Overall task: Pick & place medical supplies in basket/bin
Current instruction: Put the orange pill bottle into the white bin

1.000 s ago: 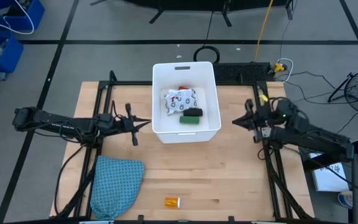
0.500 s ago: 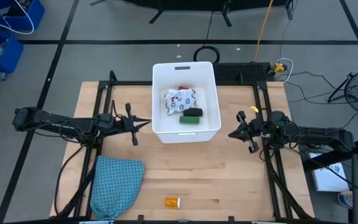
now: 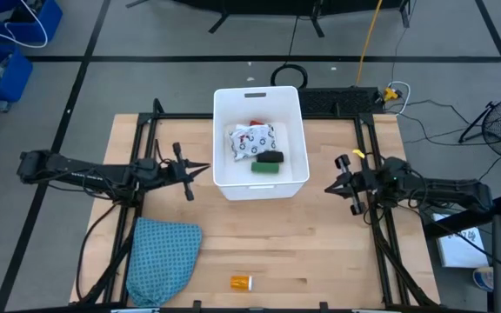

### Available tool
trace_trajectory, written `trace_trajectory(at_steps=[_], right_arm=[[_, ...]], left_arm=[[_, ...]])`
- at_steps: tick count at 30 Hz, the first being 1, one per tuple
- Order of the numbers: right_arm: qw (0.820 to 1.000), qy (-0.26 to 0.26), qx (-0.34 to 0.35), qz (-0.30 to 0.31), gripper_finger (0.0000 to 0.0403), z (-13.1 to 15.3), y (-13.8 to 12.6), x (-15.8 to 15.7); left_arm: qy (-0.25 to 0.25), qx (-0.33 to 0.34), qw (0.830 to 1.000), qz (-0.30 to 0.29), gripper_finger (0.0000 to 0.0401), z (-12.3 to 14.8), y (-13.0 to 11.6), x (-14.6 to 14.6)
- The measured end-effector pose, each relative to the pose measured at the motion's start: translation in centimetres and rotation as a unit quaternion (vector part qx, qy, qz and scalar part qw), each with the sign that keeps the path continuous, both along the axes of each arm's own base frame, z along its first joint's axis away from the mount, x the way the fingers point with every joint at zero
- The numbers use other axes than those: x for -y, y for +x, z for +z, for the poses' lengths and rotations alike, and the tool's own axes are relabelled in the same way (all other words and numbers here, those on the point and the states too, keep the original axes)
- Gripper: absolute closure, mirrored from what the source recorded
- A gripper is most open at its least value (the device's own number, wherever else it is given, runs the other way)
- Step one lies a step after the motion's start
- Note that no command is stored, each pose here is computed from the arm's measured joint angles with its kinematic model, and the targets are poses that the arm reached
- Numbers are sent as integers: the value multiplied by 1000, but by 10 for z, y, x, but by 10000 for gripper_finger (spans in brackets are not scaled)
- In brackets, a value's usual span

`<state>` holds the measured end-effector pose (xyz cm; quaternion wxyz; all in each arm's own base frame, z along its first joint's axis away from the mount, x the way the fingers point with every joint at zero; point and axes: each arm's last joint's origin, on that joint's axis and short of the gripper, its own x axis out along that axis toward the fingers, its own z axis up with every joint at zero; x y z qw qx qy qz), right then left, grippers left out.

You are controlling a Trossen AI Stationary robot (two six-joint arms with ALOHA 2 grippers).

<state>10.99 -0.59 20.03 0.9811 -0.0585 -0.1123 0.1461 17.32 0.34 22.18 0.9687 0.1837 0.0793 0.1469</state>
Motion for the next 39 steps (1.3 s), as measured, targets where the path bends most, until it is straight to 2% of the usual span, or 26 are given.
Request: trace_trajectory(at_steps=[6, 12, 17, 23, 27, 30, 34, 36, 39], right_arm=[[1000, 6, 8, 2, 403, 1, -12, -2], [1000, -3, -1, -11, 403, -3, -19, -3], [1000, -7, 6, -16, 403, -2, -19, -3], [1000, -3, 5, -24, 403, -2, -19, -2], [998, 17, 4, -62, 403, -2, -19, 0], [998, 28, -1, -62, 403, -3, -18, 0], [997, 46, -11, -52, 403, -4, -18, 0], [998, 43, -12, -43, 403, -4, -18, 0], [998, 45, -14, -32, 403, -4, -18, -1]], left_arm=[[-13, 33, 999, -29, 377, 13, -20, 6], [-56, 62, 996, -37, 377, 19, -32, 8], [-106, 89, 989, -42, 377, 21, -25, 9], [-145, 49, 985, -85, 377, 32, -4, 23], [-139, -2, 986, -97, 377, 45, 22, 49], [-130, -58, 985, -100, 377, 53, 42, 77], [-139, -116, 972, -151, 377, 62, 65, 121], [-140, -131, 963, -190, 377, 65, 76, 144], [-141, -144, 957, -211, 377, 66, 89, 175]])
